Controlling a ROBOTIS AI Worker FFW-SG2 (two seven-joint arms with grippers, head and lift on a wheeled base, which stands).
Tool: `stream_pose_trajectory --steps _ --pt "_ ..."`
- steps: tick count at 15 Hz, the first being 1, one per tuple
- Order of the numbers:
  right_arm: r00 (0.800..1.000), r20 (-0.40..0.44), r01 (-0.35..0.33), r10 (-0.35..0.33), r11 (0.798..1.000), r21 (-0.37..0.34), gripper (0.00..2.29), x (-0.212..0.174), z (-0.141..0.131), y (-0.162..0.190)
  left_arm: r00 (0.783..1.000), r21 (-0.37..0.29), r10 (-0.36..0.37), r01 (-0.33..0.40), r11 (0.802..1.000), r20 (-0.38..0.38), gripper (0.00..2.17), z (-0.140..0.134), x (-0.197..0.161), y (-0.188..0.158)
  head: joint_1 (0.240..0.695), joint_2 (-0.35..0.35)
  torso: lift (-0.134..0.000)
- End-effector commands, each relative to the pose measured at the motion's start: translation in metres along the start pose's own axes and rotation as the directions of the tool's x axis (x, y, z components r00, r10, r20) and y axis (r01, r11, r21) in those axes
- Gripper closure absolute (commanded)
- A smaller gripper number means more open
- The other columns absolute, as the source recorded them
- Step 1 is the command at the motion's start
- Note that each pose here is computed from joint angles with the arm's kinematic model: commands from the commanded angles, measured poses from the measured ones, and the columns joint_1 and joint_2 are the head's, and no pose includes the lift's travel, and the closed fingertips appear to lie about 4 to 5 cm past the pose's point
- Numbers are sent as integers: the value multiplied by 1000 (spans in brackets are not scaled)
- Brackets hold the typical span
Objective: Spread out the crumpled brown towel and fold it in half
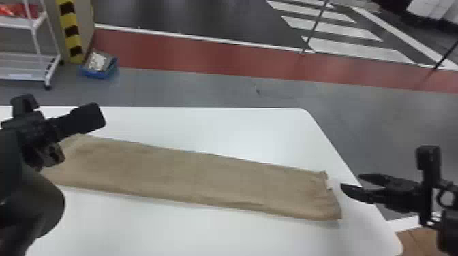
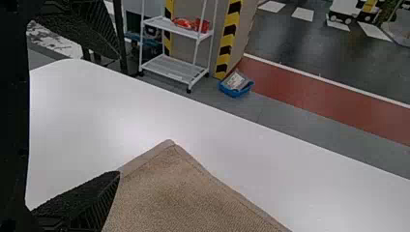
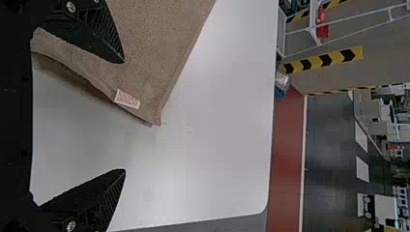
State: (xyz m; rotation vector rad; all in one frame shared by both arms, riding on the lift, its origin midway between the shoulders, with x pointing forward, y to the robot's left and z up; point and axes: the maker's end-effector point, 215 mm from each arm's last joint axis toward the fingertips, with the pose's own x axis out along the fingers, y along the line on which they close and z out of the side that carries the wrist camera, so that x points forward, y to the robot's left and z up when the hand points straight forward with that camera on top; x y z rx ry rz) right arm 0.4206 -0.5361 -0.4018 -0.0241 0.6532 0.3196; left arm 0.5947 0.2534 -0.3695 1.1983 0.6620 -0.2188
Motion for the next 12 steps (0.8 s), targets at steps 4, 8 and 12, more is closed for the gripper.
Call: stream_pose_trajectory --steps 4,8,12 --pt "1000 5 -4 4 1000 3 87 1 1 2 1000 4 -5 5 1000 -4 29 -3 -1 -3 695 -298 -124" --pt "1000 12 -8 8 1000 6 87 1 1 3 1000 6 -10 10 1000 -2 29 -2 -3 -5 695 -297 -124" --pt "1000 15 -7 7 1000 6 87 0 2 1 1000 7 -9 9 1000 -2 33 -2 -5 -7 695 -299 -124"
